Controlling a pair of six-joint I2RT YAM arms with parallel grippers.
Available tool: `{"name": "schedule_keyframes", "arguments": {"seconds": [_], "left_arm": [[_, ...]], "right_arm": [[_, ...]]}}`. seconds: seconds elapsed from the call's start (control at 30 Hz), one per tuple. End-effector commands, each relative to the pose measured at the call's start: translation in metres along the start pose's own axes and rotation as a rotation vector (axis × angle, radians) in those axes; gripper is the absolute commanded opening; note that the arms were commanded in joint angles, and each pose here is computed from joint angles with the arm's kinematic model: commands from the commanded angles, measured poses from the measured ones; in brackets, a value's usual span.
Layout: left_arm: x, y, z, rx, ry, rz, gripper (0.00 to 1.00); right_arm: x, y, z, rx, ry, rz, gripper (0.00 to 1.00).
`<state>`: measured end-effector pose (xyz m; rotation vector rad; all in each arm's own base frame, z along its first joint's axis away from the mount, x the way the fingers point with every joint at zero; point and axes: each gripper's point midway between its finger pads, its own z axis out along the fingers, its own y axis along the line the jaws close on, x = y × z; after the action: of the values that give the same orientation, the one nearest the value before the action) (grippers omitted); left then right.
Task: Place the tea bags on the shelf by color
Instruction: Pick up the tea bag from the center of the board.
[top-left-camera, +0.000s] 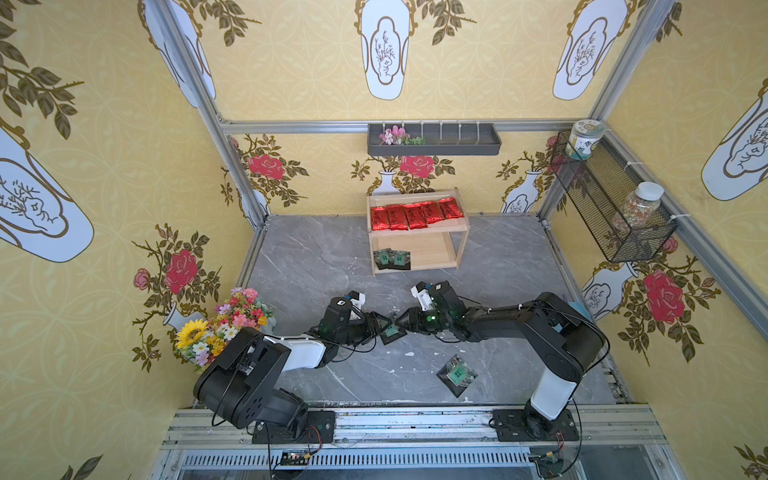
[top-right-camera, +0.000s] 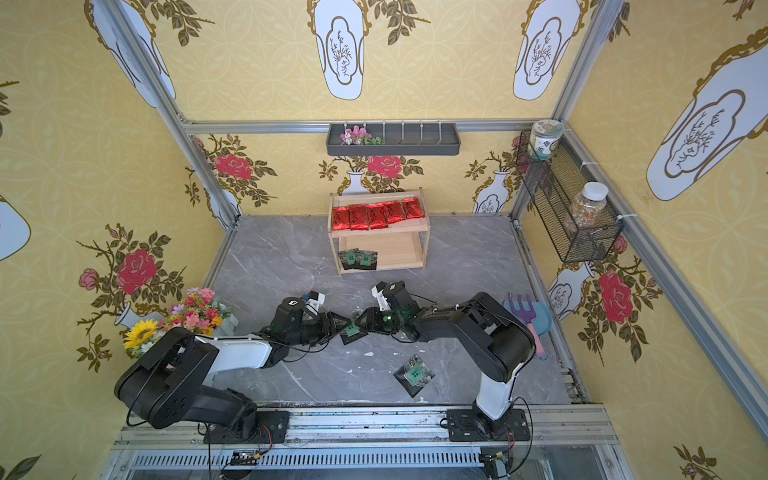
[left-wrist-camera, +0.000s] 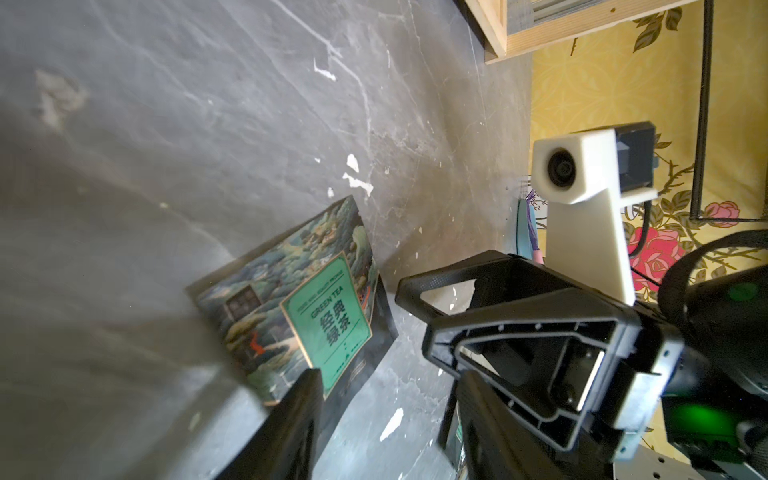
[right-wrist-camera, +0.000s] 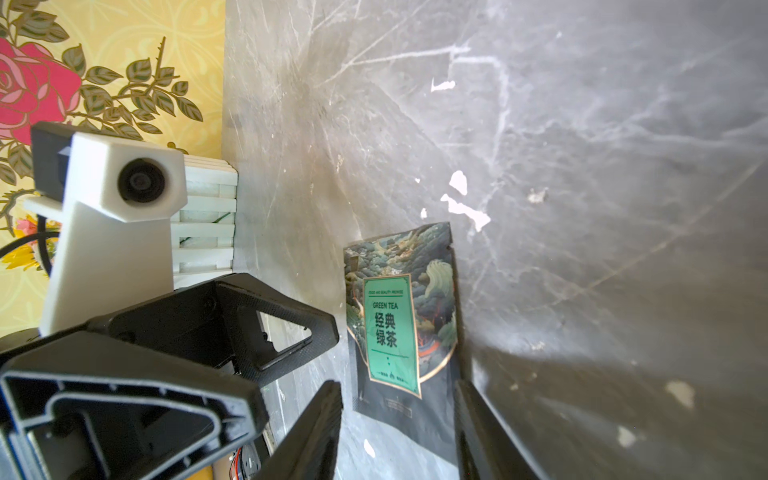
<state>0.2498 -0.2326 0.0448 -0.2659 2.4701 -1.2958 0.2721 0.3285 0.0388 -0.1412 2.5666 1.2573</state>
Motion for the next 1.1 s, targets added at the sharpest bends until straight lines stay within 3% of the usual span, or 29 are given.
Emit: {"name": "schedule_keyframes", "arguments": {"seconds": [0.0,0.6,1.07], "left_arm": [[0.000,-0.001,0.002,0.013,0.001,0.022,0.58],[0.007,0.011,0.004,0.003,0.012,0.000,0.57],[0.012,0.019,0.001,-0.003,0.003,-0.015,0.57]], "right_arm": [[0.000,0.002,0.002,-0.020,0.009,-0.014,0.48],[0.002,0.000,0.007,-0.080,0.031,0.060,0.48],[-0.001,0.012,0.013,-0.182,0.046,0.093,0.41]]}}
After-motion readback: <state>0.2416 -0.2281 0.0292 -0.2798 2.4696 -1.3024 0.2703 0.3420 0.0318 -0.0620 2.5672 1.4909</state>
